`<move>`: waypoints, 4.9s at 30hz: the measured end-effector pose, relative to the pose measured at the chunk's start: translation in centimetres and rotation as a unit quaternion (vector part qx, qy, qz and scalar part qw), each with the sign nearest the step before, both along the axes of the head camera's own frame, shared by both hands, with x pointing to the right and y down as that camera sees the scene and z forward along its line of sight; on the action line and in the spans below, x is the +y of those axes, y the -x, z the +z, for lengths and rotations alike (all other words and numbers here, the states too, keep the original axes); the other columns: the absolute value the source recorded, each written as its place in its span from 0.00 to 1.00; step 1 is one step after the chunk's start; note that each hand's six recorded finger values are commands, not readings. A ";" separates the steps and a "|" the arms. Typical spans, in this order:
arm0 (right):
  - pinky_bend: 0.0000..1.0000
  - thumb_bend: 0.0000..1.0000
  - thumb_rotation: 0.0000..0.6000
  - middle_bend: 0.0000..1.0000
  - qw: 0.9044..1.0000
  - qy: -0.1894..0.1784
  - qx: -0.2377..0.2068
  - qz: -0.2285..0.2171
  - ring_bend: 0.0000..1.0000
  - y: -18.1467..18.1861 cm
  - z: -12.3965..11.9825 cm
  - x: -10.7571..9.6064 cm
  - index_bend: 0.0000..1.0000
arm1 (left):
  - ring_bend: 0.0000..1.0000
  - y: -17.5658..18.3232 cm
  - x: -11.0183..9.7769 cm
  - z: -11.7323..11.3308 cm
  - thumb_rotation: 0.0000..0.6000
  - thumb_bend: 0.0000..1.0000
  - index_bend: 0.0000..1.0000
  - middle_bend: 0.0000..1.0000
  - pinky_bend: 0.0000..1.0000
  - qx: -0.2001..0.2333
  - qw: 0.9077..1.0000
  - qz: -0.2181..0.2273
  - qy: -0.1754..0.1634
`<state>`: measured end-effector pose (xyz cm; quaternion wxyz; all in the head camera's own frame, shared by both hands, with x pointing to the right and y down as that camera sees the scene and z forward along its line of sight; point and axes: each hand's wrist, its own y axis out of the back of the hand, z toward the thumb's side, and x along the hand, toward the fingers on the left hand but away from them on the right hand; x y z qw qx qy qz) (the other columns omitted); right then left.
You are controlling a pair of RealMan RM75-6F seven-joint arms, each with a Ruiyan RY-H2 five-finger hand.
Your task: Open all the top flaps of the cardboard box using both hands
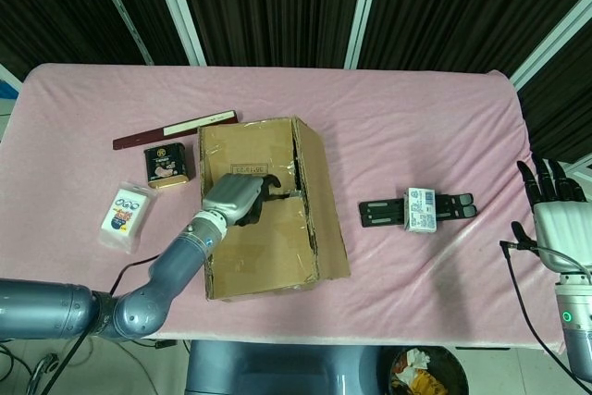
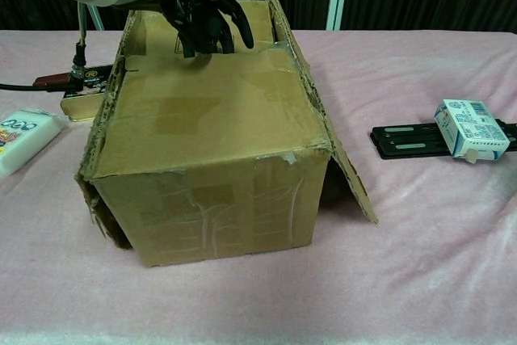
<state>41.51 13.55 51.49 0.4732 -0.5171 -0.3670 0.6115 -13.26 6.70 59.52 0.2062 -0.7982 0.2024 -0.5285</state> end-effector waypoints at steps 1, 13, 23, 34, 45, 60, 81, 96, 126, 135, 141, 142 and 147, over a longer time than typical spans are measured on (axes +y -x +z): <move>0.23 0.33 1.00 0.00 1.000 0.000 0.000 0.000 0.00 0.0 0.0 0.0 0.00 | 0.29 0.0 0.0 0.0 1.00 0.87 0.25 0.37 0.41 0.001 1.000 -0.002 0.002; 0.23 0.34 1.00 0.00 1.000 -0.001 -0.006 -0.006 0.00 0.5 0.0 0.1 0.00 | 0.31 -1.0 0.7 -3.5 1.00 0.88 0.26 0.40 0.44 0.094 0.993 -0.060 0.034; 0.23 0.34 1.00 0.00 1.000 0.001 -0.009 -0.014 0.00 1.0 0.1 0.3 0.00 | 0.31 -1.0 1.2 -8.6 1.00 0.88 0.26 0.40 0.44 0.192 0.971 -0.114 0.079; 0.23 0.34 1.00 0.00 1.000 0.006 -0.012 -0.012 0.00 1.1 0.2 0.4 0.00 | 0.31 -2.8 3.0 -12.1 1.00 0.86 0.26 0.40 0.44 0.274 0.946 -0.110 0.138; 0.23 0.34 1.00 0.00 1.000 0.009 -0.012 -0.013 0.00 1.1 0.3 0.5 0.00 | 0.31 -4.7 6.7 -13.0 1.00 0.85 0.26 0.40 0.43 0.307 0.918 -0.060 0.245; 0.23 0.34 1.00 0.00 1.000 0.014 -0.013 -0.014 0.00 1.3 0.5 0.6 0.00 | 0.30 -4.7 8.3 -14.0 1.00 0.79 0.26 0.39 0.42 0.328 0.897 -0.037 0.293; 0.23 0.34 1.00 0.00 1.000 0.015 -0.015 -0.018 0.00 1.6 0.4 0.6 0.00 | 0.08 0.9 4.4 -12.9 1.00 0.34 0.17 0.18 0.17 0.274 0.956 -0.014 0.101; 0.23 0.33 1.00 0.00 0.997 0.021 -0.055 -0.047 0.00 5.6 -0.1 -1.7 0.00 | 0.02 21.0 4.6 -12.1 1.00 0.32 0.05 0.06 0.08 -0.032 0.932 -0.056 -0.356; 0.26 0.49 1.00 0.22 0.928 0.164 -0.223 -0.250 0.18 34.2 5.6 -2.2 0.19 | 0.02 39.7 13.9 -8.4 1.00 0.32 0.05 0.05 0.08 -0.132 0.894 -0.201 -0.379; 0.28 0.50 1.00 0.24 0.915 0.199 -0.234 -0.263 0.20 38.6 8.0 -1.1 0.20 | 0.02 40.0 13.8 -7.8 1.00 0.32 0.05 0.05 0.08 -0.122 0.897 -0.211 -0.368; 0.28 0.50 1.00 0.24 0.914 0.232 -0.225 -0.246 0.20 38.7 10.1 -0.7 0.20 | 0.02 40.2 13.6 -7.8 1.00 0.32 0.05 0.05 0.08 -0.118 0.896 -0.219 -0.367; 0.28 0.50 1.00 0.24 0.914 0.237 -0.223 -0.242 0.20 38.6 10.5 -0.6 0.20 | 0.02 40.2 13.6 -7.8 1.00 0.32 0.05 0.05 0.08 -0.117 0.897 -0.220 -0.366; 0.28 0.50 1.00 0.24 0.914 0.263 -0.215 -0.222 0.20 38.2 12.4 -0.2 0.21 | 0.02 40.2 13.5 -7.7 1.00 0.33 0.05 0.05 0.08 -0.115 0.898 -0.222 -0.363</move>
